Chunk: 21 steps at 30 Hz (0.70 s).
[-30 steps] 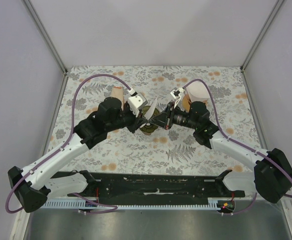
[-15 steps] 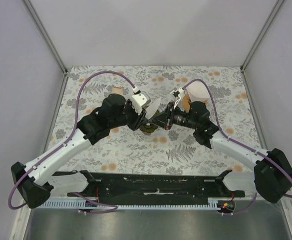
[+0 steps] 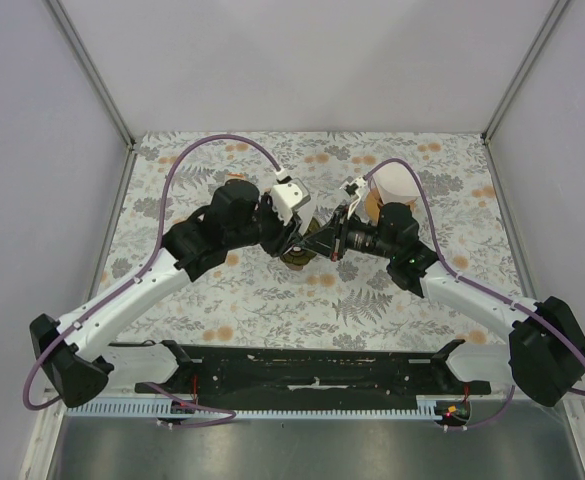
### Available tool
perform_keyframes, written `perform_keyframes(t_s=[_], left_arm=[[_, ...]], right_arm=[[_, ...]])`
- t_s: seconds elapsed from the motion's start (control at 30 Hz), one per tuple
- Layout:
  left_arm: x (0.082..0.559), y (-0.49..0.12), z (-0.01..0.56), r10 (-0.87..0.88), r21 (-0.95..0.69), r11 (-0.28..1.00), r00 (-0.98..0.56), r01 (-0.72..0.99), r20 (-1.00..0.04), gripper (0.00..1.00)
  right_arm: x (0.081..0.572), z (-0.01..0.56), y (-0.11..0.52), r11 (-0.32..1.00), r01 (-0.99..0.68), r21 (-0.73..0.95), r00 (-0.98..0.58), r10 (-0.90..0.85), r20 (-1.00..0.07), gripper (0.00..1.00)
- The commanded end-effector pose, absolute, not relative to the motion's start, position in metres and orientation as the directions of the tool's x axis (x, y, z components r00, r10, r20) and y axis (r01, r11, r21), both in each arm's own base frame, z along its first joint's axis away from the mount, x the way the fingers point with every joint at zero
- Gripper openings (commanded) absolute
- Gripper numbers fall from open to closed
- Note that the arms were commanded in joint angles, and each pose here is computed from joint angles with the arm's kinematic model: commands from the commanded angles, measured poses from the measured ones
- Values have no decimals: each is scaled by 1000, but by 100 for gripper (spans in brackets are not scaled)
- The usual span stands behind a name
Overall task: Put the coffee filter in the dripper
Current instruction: Place the coffee filter in the coffee dripper.
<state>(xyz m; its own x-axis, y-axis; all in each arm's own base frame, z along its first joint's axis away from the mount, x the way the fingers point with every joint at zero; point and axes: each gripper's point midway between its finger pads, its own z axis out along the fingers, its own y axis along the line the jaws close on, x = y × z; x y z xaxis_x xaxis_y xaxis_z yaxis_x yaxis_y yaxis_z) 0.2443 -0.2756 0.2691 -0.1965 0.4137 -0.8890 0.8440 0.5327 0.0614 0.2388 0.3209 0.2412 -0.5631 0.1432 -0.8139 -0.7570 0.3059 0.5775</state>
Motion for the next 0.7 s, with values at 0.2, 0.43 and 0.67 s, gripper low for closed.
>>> perform_keyframes(t_s=[0.2,0.43,0.67], left_arm=[[263,-277,284,422,132,564,-148,815,-894,47],[270,-269,283,454,171,593,-151,787,-878,25],[269,-266,286,452,176,600,-149,780,-879,13]], right_arm=[[241,274,327,263,-817,513,-485,166,-859,0],[240,272,328,266,-817,511,-486,157,-860,0],[243,269,328,277,-807,521,-497,156,-854,0]])
